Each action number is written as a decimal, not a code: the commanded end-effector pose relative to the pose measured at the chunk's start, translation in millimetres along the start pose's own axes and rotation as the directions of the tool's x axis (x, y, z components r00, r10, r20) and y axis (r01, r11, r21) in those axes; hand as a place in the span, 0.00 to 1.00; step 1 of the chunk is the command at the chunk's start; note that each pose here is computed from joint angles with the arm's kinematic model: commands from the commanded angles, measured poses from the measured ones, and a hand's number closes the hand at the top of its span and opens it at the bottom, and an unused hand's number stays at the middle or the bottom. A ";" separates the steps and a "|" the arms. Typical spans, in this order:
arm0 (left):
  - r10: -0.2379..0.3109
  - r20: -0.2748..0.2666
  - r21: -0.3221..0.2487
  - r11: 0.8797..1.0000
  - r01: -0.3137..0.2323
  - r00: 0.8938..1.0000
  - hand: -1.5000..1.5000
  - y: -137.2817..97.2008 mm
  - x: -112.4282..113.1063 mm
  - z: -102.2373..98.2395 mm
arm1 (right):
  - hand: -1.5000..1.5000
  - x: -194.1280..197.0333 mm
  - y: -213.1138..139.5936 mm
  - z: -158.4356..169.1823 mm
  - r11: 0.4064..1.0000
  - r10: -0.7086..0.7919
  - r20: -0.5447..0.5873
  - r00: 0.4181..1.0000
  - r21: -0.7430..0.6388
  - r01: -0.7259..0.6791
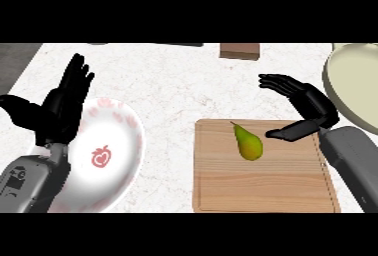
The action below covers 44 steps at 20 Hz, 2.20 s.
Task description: Pick the pear from the cutting board and place it in the pot
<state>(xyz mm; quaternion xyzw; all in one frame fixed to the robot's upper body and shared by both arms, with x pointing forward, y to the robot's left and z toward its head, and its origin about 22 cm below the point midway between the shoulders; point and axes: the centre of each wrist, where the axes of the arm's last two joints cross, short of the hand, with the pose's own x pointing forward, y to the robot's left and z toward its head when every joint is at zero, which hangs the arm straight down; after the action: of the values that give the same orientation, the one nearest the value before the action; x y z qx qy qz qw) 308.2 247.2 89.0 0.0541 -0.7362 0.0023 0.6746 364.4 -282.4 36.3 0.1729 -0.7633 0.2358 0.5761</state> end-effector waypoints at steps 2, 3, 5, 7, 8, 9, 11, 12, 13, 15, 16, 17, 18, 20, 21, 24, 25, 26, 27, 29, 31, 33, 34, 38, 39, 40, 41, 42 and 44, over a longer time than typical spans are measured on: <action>-0.011 -0.006 -0.007 1.000 0.011 1.000 0.50 1.7 -6.6 -1.9 | 0.00 15.6 -33.2 -30.1 0.986 0.007 0.006 1.000 0.167 -0.008; -0.007 -0.024 -0.010 1.000 0.007 1.000 0.50 -4.1 -5.9 5.0 | 0.00 22.3 -40.3 -30.6 0.972 0.042 -0.031 0.999 0.231 -0.034; -0.011 -0.008 -0.006 1.000 0.011 1.000 0.50 4.2 -3.5 4.8 | 0.00 41.8 -55.0 -38.0 0.940 0.106 -0.074 0.992 0.333 -0.076; 0.000 -0.009 0.008 1.000 0.000 1.000 0.50 10.9 6.1 1.5 | 0.00 50.1 -42.7 -56.6 0.877 0.194 -0.119 0.974 0.467 -0.118; -0.006 -0.018 0.000 1.000 0.006 1.000 0.50 -3.3 -5.6 8.2 | 0.00 50.8 -36.4 -65.7 0.850 0.230 -0.126 0.965 0.509 -0.136; -0.012 -0.019 -0.010 1.000 0.011 1.000 0.50 2.3 -6.0 9.5 | 0.00 63.2 -35.6 -75.1 0.812 0.281 -0.123 0.952 0.559 -0.168; -0.008 -0.019 -0.004 1.000 0.008 1.000 0.50 2.6 -7.4 6.8 | 0.00 62.8 -23.9 -86.2 0.751 0.343 -0.112 0.933 0.629 -0.201; -0.010 -0.001 -0.002 1.000 0.010 1.000 0.50 -3.8 4.3 7.9 | 0.00 64.7 -13.4 -95.7 0.710 0.392 -0.107 0.914 0.666 -0.228; -0.002 -0.008 0.028 1.000 0.002 1.000 0.50 11.5 5.2 -3.8 | 0.00 63.6 -1.1 -102.9 0.670 0.407 -0.088 0.909 0.705 -0.231; -0.005 -0.018 0.027 1.000 0.006 1.000 0.50 6.1 -2.8 9.7 | 0.00 56.2 11.9 -108.6 0.615 0.448 -0.087 0.890 0.752 -0.235; -0.001 -0.049 0.036 0.999 0.003 0.999 0.50 10.7 -6.9 13.1 | 0.00 55.5 12.5 -106.1 0.578 0.470 -0.093 0.878 0.784 -0.226; -0.009 -0.025 0.020 1.000 0.010 1.000 0.50 16.9 3.6 9.5 | 0.00 56.6 5.6 -104.0 0.564 0.487 -0.101 0.868 0.794 -0.224; -0.006 -0.031 0.050 0.999 0.007 1.000 0.50 13.1 -15.2 21.5 | 0.00 56.3 13.5 -114.1 0.563 0.480 -0.090 0.873 0.795 -0.227; -0.004 -0.020 0.039 0.999 0.005 1.000 0.50 27.1 -3.4 13.6 | 0.00 55.0 19.7 -119.7 0.536 0.491 -0.099 0.865 0.817 -0.211; -0.015 -0.023 0.041 0.999 0.016 1.000 0.50 30.9 -2.0 9.9 | 0.00 52.6 24.8 -124.8 0.523 0.508 -0.102 0.855 0.826 -0.212; -0.006 -0.024 0.064 0.998 0.007 1.000 0.50 31.9 6.4 18.4 | 0.00 36.6 24.5 -111.2 0.532 0.480 -0.098 0.872 0.823 -0.200; -0.017 -0.027 0.069 0.997 0.019 0.999 0.50 39.5 5.4 20.7 | 0.00 28.5 36.4 -114.7 0.539 0.474 -0.111 0.873 0.821 -0.188; -0.014 -0.044 0.076 0.997 0.017 0.999 0.50 26.1 -5.1 10.8 | 0.00 33.4 31.0 -112.7 0.522 0.479 -0.098 0.873 0.830 -0.193; -0.006 -0.031 0.062 0.998 0.008 1.000 0.50 29.7 0.0 18.0 | 0.00 35.2 27.5 -112.1 0.523 0.479 -0.096 0.873 0.830 -0.195; -0.021 -0.036 0.062 0.998 0.023 0.999 0.50 8.4 -15.6 27.1 | 0.00 22.3 48.7 -114.6 0.507 0.487 -0.090 0.869 0.839 -0.197; -0.016 -0.037 0.070 0.997 0.018 0.999 0.50 26.3 2.6 12.8 | 0.00 15.6 53.7 -111.0 0.482 0.521 -0.075 0.850 0.848 -0.221; -0.018 -0.029 0.080 0.997 0.020 0.999 0.50 49.3 7.1 17.6 | 0.00 13.8 40.7 -102.7 0.472 0.583 -0.096 0.807 0.848 -0.240; -0.012 -0.041 0.057 0.998 0.015 0.999 0.50 23.2 15.0 3.4 | 0.00 0.5 56.4 -105.0 0.460 0.599 -0.081 0.796 0.849 -0.259; -0.027 -0.036 0.078 0.996 0.030 0.999 0.50 50.7 13.6 21.8 | 0.00 1.9 61.0 -110.8 0.460 0.597 -0.087 0.798 0.852 -0.251; -0.006 -0.028 0.061 0.998 0.007 1.000 0.50 24.4 -4.0 15.3 | 0.00 1.5 43.6 -106.2 0.469 0.594 -0.087 0.800 0.845 -0.257; -0.017 -0.055 0.062 0.998 0.021 0.998 0.50 34.3 -19.3 26.9 | 0.00 -3.9 54.3 -105.5 0.479 0.580 -0.092 0.810 0.842 -0.247; -0.013 -0.042 0.061 0.998 0.016 0.999 0.50 32.5 -0.2 31.5 | 0.00 -9.6 49.3 -100.2 0.501 0.573 -0.106 0.813 0.830 -0.245; -0.012 -0.044 0.085 0.996 0.015 0.999 0.50 38.0 12.0 14.0 | 0.00 -4.9 60.1 -110.4 0.484 0.579 -0.095 0.810 0.839 -0.248; -0.005 -0.044 0.074 0.997 0.008 0.999 0.50 17.7 -8.8 29.8 | 0.00 -0.6 48.7 -111.4 0.485 0.575 -0.093 0.813 0.839 -0.247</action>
<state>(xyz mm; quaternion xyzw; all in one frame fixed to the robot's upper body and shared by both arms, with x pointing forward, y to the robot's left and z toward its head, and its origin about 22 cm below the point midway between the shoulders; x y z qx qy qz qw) 284.4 272.2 88.1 0.0825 -0.7218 0.0258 0.6867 422.3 -173.3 49.9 0.1216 -0.4846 0.7127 0.4923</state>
